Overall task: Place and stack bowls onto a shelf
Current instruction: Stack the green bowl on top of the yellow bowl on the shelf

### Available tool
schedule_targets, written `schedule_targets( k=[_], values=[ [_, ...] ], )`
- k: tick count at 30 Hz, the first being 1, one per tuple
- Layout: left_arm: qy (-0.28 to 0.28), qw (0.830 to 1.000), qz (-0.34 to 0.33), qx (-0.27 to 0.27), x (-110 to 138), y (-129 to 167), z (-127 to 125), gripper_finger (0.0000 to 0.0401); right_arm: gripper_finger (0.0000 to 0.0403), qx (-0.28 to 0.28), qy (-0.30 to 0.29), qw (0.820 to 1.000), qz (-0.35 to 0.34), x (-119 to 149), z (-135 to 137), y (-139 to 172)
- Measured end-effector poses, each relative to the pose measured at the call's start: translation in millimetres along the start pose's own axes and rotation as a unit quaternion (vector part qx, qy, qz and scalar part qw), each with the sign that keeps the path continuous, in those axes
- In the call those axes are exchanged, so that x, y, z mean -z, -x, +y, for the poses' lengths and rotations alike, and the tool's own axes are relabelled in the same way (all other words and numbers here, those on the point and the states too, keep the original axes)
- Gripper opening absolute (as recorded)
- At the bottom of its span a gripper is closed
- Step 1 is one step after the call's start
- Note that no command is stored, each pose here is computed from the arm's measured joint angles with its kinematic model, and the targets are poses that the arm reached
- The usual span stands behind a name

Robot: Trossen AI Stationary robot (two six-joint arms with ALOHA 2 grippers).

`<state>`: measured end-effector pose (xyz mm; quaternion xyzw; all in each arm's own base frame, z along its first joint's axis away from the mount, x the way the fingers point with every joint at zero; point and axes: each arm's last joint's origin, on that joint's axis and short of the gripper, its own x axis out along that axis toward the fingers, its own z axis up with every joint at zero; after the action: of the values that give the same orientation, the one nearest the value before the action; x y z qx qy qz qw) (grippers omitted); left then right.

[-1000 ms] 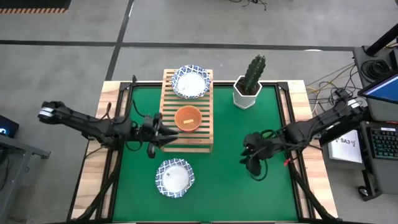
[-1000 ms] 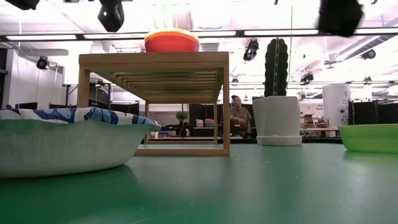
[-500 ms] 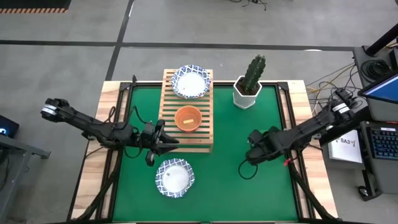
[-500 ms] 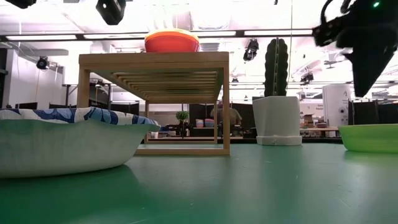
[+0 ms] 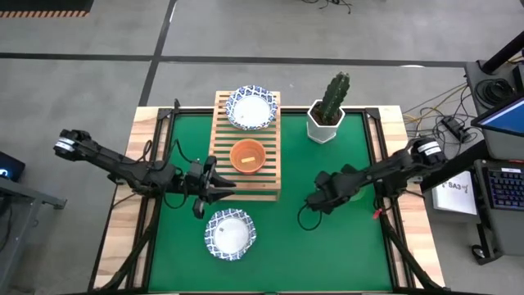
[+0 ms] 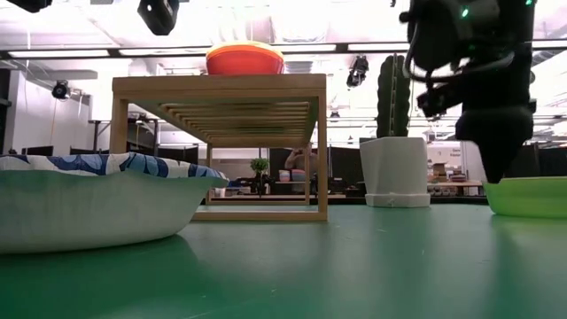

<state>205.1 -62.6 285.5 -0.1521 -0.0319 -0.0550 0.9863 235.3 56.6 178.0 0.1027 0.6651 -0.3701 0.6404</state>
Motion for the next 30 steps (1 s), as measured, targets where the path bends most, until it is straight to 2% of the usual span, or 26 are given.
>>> schedule_targets(
  k=[6, 9, 14, 16, 20, 23, 27, 30],
  values=[
    [-0.009, 1.000, 0.000, 0.000, 0, 0, 0, 0.0086, 0.0154, 0.000, -0.001, 1.000, 0.024, -3, 5, -21],
    [-0.018, 1.000, 0.002, -0.001, 1, -1, 0, 0.0086, 0.0116, -0.011, -0.002, 0.999, 0.030, -2, 8, -29],
    [-0.054, 0.999, 0.001, -0.002, 0, 0, 0, 0.0086, 0.0024, -0.033, 0.013, 0.998, 0.049, 0, 8, -28],
    [-0.073, 0.997, -0.006, -0.001, -3, 0, -1, 0.0086, 0.0015, -0.047, 0.019, 0.998, 0.049, 0, 6, -22],
    [-0.105, 0.994, -0.022, 0.001, -12, 1, -3, 0.0086, 0.0010, -0.093, 0.035, 0.995, 0.033, -2, 0, 5],
    [-0.127, 0.991, -0.033, 0.002, -19, 4, -4, 0.0086, 0.0009, -0.136, 0.049, 0.989, -0.001, -3, -7, 37],
    [-0.163, 0.985, -0.047, -0.012, -25, 9, -4, 0.0086, 0.0009, -0.193, 0.054, 0.975, -0.092, -7, -21, 86],
    [-0.182, 0.980, -0.046, -0.066, -27, 12, -1, 0.0086, 0.0009, -0.200, 0.040, 0.958, -0.200, -10, -37, 122]
  ],
)
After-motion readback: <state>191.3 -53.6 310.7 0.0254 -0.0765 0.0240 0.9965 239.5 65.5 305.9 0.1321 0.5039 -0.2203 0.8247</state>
